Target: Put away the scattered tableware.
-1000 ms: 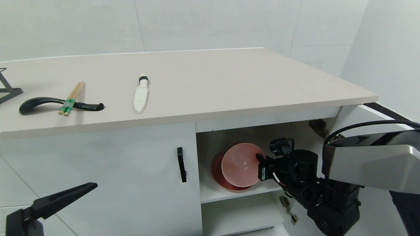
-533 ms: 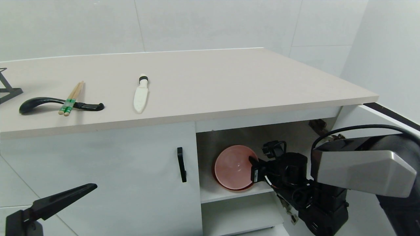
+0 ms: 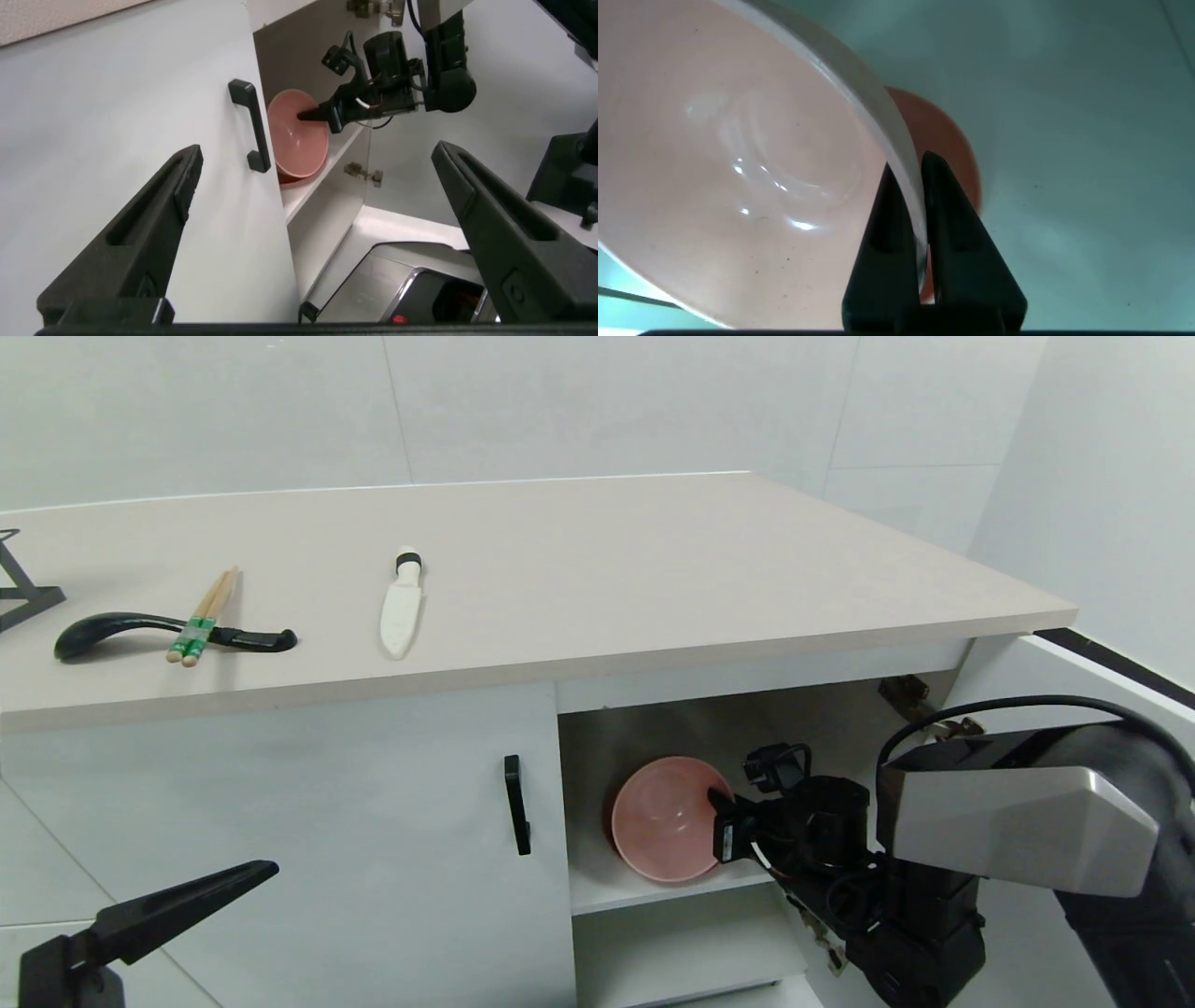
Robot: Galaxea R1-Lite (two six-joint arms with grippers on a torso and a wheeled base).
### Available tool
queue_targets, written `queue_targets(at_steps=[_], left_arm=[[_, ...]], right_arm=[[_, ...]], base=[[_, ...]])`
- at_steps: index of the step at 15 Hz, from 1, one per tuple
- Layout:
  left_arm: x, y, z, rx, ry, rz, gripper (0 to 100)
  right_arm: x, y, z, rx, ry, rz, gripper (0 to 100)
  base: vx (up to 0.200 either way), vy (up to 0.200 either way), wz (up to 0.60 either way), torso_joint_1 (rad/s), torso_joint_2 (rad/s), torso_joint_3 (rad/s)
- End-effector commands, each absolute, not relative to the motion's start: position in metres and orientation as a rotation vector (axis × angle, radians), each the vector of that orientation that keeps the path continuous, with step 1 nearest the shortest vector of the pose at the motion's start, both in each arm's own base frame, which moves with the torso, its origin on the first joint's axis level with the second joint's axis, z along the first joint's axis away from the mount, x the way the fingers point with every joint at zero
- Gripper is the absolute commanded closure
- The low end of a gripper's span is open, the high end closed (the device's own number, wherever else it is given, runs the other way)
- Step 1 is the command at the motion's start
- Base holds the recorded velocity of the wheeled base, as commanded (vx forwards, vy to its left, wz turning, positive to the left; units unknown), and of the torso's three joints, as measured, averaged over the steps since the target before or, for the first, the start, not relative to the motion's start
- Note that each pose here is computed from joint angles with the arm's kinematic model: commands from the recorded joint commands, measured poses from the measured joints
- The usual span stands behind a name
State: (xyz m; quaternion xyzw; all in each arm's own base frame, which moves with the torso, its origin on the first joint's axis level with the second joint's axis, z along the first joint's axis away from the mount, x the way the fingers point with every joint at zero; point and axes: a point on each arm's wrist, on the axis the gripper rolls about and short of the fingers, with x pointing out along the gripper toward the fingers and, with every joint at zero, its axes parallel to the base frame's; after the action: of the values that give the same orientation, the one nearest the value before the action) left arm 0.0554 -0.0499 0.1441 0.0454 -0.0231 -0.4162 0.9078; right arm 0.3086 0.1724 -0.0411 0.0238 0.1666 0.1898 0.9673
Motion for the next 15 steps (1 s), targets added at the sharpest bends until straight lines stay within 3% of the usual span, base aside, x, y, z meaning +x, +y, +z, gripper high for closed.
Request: queue_targets(at_steps=[1, 6, 7, 15], left_arm=[[0.056, -0.050, 0.144, 0.095, -0.042, -0.860, 0], [0.056, -0.051, 0.142, 0.100, -0.024, -0.862, 0], [0.056, -0.050, 0.142, 0.100, -0.025, -0.862, 0], [0.056, -0.051, 0.142, 0.100, -0.022, -0.862, 0]], right_arm=[[0.309, 0.172, -0.044, 0.047, 0.343, 0.380, 100], [0.309, 0.168, -0.048, 0.050, 0.356, 0.362, 100], [0.308, 0.168, -0.048, 0.051, 0.362, 0.361, 0], [0.296, 0.181, -0.032, 0.049, 0.335, 0.408, 0]], base=[[0.000, 0.000, 0.00, 0.000, 0.00, 0.000], [0.000, 0.000, 0.00, 0.000, 0.00, 0.000], [0.000, 0.000, 0.00, 0.000, 0.00, 0.000], [0.000, 0.000, 0.00, 0.000, 0.00, 0.000]])
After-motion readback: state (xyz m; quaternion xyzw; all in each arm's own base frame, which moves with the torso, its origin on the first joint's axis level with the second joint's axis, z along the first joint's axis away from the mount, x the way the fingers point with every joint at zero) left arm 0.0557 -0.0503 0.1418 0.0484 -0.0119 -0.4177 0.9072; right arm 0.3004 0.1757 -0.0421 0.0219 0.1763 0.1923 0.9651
